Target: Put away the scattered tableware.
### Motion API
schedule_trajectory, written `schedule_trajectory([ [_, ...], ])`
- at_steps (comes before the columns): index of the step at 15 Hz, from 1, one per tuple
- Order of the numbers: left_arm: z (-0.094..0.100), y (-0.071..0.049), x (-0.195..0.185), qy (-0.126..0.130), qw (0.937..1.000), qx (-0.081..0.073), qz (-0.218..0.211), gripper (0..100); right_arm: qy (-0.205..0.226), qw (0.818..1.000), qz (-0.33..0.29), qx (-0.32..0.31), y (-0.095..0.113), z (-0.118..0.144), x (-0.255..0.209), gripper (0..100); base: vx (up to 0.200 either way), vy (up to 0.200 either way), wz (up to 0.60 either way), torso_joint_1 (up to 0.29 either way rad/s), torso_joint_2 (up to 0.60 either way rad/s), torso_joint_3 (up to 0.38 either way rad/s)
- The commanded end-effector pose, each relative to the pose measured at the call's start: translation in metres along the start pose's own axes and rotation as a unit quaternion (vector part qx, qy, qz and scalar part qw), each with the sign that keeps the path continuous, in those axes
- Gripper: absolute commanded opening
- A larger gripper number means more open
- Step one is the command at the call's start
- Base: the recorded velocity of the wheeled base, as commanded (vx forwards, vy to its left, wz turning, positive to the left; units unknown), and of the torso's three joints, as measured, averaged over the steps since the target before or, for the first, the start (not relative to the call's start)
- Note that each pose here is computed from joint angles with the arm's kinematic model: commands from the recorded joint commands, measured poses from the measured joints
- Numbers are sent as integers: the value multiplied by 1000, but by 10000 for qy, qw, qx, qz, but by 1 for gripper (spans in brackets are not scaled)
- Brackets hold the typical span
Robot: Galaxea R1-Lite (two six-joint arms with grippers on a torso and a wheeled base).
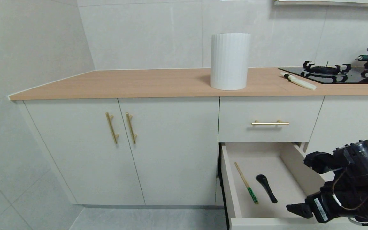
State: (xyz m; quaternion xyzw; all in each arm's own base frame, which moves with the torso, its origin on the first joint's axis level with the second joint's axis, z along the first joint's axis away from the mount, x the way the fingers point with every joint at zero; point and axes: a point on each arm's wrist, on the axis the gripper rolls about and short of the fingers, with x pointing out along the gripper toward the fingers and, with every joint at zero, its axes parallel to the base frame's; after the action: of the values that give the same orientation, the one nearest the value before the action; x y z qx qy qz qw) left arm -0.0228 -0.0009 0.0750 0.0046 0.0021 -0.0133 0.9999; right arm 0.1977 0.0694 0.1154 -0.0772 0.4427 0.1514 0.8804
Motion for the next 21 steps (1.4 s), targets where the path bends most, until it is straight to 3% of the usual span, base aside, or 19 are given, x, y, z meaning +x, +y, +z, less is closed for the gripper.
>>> schedule_trajectory([
  [1, 0, 0, 0, 2, 10000, -1, 3, 100, -60, 9995, 45, -303, 1, -5, -18, 100, 0, 0, 0, 0, 0, 0],
  [4, 0, 0, 0, 2, 10000, -1, 3, 100, 729, 9918, 125, -1046, 2, -24, -22, 100, 0, 0, 0, 0, 0, 0],
  [12, 0, 0, 0, 2, 10000, -1, 3, 100, 1803, 9779, 129, -1051, 8, -28, 25, 100, 0, 0, 0, 0, 0, 0],
  [21, 0, 0, 0, 2, 10000, -1, 3, 100, 1753, 9833, -409, 268, 8, 0, 53, 100, 0, 0, 0, 0, 0, 0],
])
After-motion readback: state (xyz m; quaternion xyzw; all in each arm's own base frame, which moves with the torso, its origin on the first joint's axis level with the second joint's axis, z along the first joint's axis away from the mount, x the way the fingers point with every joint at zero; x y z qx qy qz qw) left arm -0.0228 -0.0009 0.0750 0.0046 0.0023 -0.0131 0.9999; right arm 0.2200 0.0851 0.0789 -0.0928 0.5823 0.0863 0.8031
